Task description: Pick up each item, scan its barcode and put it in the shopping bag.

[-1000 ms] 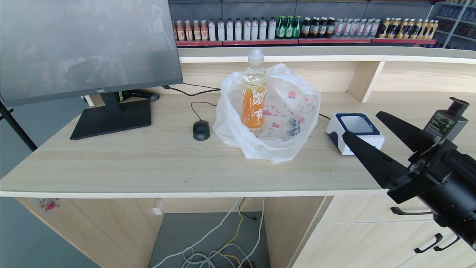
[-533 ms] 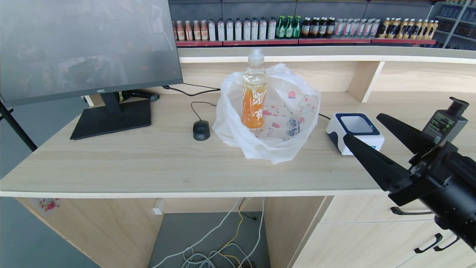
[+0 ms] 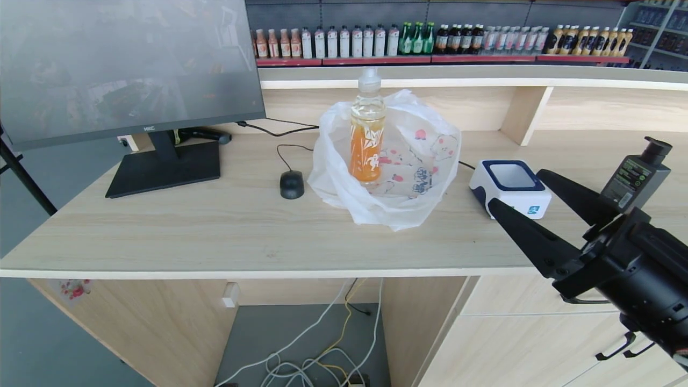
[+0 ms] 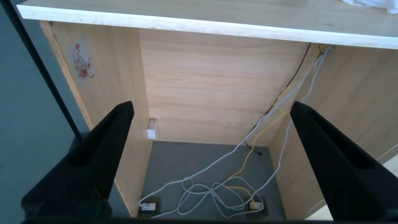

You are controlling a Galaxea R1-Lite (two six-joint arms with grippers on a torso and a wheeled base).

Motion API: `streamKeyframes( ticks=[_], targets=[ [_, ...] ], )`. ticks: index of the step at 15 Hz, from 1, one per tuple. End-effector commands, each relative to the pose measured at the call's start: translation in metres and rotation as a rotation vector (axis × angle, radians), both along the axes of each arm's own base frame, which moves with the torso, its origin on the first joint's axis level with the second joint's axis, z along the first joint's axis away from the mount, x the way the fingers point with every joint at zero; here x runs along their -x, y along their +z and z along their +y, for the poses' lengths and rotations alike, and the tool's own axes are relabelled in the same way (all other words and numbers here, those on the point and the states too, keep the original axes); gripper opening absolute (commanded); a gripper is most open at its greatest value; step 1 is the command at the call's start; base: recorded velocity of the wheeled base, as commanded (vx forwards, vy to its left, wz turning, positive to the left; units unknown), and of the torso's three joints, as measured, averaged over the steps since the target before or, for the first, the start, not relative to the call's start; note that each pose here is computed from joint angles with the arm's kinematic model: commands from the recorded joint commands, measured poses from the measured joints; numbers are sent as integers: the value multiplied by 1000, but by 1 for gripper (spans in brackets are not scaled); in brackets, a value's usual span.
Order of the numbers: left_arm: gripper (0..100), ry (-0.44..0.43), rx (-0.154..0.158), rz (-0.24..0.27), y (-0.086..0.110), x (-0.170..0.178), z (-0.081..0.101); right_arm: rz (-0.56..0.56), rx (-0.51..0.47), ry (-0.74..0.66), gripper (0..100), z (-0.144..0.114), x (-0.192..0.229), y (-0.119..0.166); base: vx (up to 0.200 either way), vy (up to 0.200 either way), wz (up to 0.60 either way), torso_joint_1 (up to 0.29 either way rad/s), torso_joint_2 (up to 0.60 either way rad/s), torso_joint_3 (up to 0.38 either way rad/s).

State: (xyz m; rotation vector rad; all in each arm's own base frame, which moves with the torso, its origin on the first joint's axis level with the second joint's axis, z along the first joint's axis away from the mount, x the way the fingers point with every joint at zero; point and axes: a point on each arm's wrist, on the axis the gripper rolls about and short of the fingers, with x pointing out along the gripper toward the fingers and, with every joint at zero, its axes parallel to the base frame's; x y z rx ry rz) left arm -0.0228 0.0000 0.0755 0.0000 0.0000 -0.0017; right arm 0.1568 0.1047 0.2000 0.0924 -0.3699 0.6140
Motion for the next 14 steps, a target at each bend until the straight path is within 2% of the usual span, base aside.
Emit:
streamKeyframes(
  ticks=[1,4,14],
  targets=[
    [100,0,0,0,0,0,0,8,6,1,100,0,0,-2,0,0,0,0,0,0],
    [100,2,2,0,0,0,0,12,8,1,100,1,-1,-3,0,0,0,0,0,0],
    [100,2,6,0,0,0,0,32,27,-4,100,-4,5,-10,0,-200,0,4,3,2]
  ],
)
